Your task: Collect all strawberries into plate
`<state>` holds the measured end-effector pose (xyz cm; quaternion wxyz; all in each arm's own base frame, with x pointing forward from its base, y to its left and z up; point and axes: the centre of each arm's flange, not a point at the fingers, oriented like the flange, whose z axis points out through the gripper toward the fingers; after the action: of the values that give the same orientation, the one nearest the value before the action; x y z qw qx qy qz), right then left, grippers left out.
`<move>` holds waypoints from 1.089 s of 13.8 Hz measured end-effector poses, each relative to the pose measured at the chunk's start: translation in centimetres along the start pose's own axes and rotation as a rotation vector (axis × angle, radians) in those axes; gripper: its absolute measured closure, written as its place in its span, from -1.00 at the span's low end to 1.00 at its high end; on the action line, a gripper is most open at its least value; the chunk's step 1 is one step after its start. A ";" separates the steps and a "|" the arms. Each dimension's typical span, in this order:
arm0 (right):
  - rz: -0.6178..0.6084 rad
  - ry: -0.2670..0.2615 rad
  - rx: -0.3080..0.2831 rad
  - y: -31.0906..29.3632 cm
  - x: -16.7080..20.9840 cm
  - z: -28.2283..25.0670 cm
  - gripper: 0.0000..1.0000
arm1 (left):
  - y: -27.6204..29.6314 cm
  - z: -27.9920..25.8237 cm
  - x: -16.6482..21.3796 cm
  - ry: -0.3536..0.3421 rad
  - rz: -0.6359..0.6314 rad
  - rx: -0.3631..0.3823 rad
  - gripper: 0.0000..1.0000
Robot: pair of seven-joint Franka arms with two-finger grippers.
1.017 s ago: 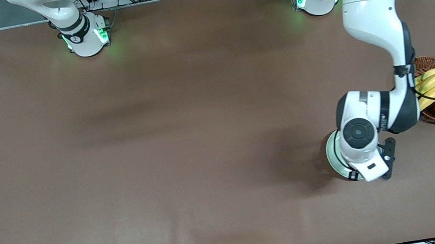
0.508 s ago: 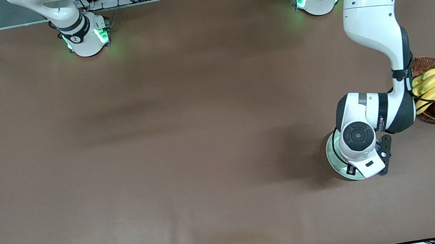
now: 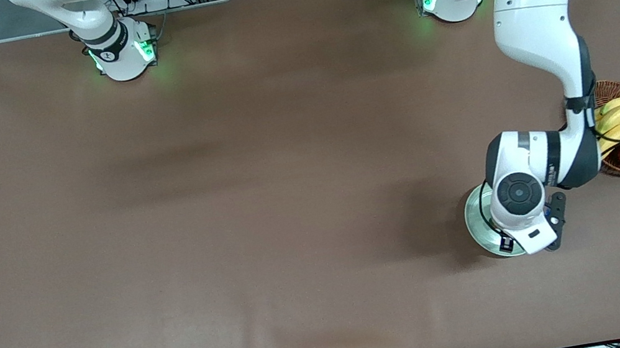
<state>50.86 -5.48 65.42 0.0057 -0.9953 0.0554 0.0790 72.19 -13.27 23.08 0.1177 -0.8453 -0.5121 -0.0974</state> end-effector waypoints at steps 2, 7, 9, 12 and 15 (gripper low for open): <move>0.006 0.000 0.001 0.1 0.0 0.0 -1.00 | -0.7 -3.0 2.3 -0.036 0.069 -0.008 -1.00; 0.038 -0.002 0.004 0.2 0.0 0.0 -1.00 | -5.7 -12.8 10.1 -0.127 0.243 -0.021 -1.00; 0.050 -0.002 0.005 0.1 0.0 0.0 -1.00 | -7.4 -16.3 10.8 -0.153 0.325 -0.018 -1.00; 0.050 -0.002 0.005 0.1 0.0 0.0 -1.00 | -9.8 -20.8 10.7 -0.195 0.459 -0.007 -1.00; 0.050 -0.002 0.005 0.1 0.0 0.0 -1.00 | -13.4 -26.0 11.5 -0.224 0.602 -0.071 -1.00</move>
<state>50.84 -5.62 65.38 0.0062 -0.9935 0.0807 0.0798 64.34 -5.36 52.45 0.0548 -0.9678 -0.2450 0.0176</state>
